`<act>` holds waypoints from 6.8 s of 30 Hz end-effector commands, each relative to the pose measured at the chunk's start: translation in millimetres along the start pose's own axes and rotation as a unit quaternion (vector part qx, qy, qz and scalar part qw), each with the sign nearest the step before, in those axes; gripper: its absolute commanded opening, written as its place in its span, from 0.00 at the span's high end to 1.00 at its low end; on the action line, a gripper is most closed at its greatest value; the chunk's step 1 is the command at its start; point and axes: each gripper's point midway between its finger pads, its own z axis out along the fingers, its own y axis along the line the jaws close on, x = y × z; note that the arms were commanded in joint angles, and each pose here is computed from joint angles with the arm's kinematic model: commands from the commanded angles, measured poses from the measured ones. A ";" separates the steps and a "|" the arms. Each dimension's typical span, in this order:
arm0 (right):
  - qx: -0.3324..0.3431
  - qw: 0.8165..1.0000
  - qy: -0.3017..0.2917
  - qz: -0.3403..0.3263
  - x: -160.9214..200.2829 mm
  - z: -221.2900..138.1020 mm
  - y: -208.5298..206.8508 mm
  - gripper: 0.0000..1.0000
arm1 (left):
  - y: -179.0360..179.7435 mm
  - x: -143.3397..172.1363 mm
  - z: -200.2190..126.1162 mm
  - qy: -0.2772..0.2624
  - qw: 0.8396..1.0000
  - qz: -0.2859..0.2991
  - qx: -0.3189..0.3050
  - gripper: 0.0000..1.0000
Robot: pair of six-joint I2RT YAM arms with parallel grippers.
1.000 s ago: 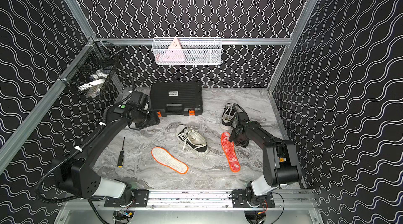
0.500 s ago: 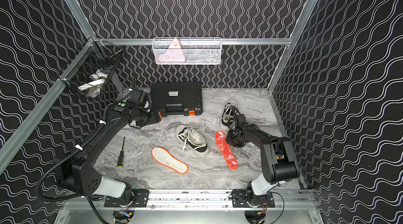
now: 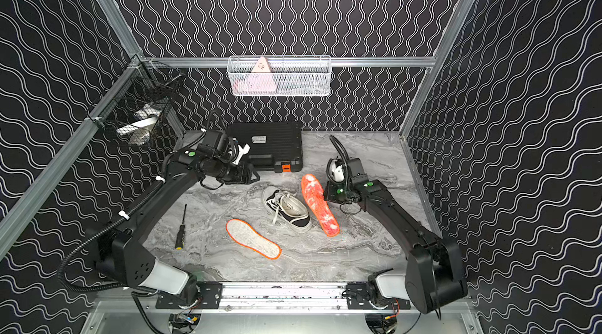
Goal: Insert the insole into the shoe
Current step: Pick up the insole from the center of the board, then insert the insole into the shoe.
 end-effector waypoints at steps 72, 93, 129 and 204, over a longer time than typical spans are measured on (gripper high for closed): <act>-0.080 0.944 -0.029 -0.320 55.5 -3.2 121.1 0.83 | -116.9 60.9 20.6 0.130 0.960 0.112 0.220 1.00; -0.058 0.895 -0.082 -0.435 70.0 1.0 133.8 0.32 | -100.6 61.8 30.9 0.166 0.964 0.022 0.206 1.00; 0.019 0.878 -0.158 -0.452 63.0 8.7 122.8 0.62 | -70.5 70.1 32.9 0.178 0.973 -0.013 0.145 0.98; -0.186 0.949 0.255 -0.014 107.1 -25.8 86.7 0.63 | -62.7 39.1 96.0 0.091 0.990 0.105 0.015 1.00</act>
